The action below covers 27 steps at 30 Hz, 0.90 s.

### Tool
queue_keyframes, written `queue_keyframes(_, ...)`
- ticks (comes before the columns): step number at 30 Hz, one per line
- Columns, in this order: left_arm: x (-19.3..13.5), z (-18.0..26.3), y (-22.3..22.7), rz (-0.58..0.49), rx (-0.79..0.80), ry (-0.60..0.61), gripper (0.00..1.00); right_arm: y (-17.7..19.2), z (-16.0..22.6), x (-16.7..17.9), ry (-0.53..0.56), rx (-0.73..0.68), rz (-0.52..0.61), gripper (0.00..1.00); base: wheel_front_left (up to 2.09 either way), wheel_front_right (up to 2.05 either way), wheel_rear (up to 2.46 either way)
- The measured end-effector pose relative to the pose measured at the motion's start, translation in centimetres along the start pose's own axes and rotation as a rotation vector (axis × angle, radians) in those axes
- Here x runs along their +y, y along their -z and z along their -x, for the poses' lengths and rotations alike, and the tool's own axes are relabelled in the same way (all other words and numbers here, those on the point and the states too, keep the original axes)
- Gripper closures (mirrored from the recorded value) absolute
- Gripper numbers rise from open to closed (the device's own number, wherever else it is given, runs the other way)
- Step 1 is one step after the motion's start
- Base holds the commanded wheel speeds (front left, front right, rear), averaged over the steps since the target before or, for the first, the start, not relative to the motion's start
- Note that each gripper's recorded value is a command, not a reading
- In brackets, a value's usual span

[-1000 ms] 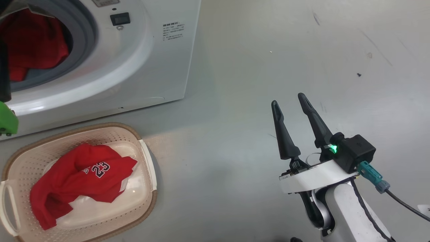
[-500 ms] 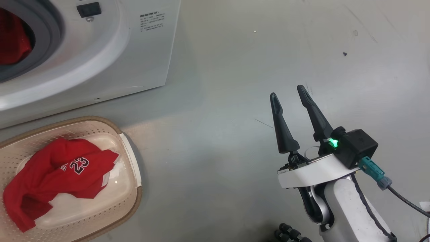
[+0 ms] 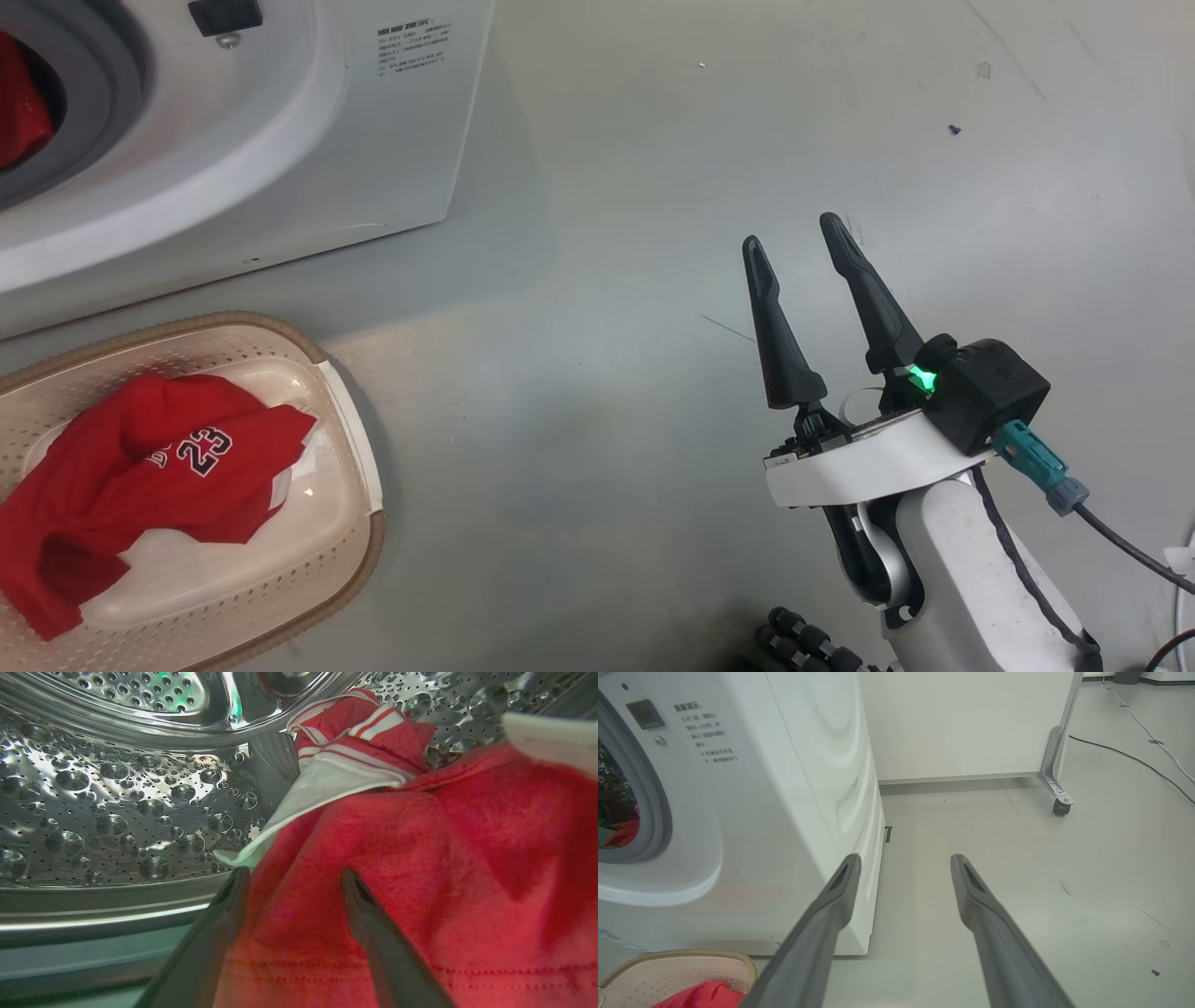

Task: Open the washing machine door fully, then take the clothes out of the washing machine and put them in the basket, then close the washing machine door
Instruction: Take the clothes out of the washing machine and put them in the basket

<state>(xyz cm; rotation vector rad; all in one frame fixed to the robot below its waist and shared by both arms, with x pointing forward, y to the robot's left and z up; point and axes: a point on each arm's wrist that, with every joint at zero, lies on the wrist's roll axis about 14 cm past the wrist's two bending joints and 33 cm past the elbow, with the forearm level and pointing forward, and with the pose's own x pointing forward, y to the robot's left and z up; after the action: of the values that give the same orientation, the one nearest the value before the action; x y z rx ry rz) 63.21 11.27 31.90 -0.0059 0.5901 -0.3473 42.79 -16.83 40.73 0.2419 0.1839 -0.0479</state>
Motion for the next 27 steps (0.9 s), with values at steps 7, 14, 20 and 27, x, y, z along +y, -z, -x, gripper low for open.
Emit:
queue_keyframes(7,-0.1,-0.9,-0.1,-0.011,0.023,-0.002,0.0,0.4,0.0,0.1,0.0,0.011,0.003,0.0,0.0,0.0,0.0)
queue_keyframes(14,-0.8,-1.9,-0.7,-0.006,0.02,0.012,0.0,0.3,-0.3,0.2,-0.005,0.009,0.008,0.0,0.0,0.0,0.0)
queue_keyframes(20,-1.6,-2.3,-0.6,-0.01,0.024,0.03,1.0,0.4,-0.4,0.1,0.002,0.01,0.011,0.0,0.0,0.0,0.0)
queue_keyframes(27,-2.0,-2.4,-0.5,-0.015,0.024,0.037,1.0,0.1,-0.5,0.2,-0.004,0.002,0.012,0.0,0.0,0.0,0.0)
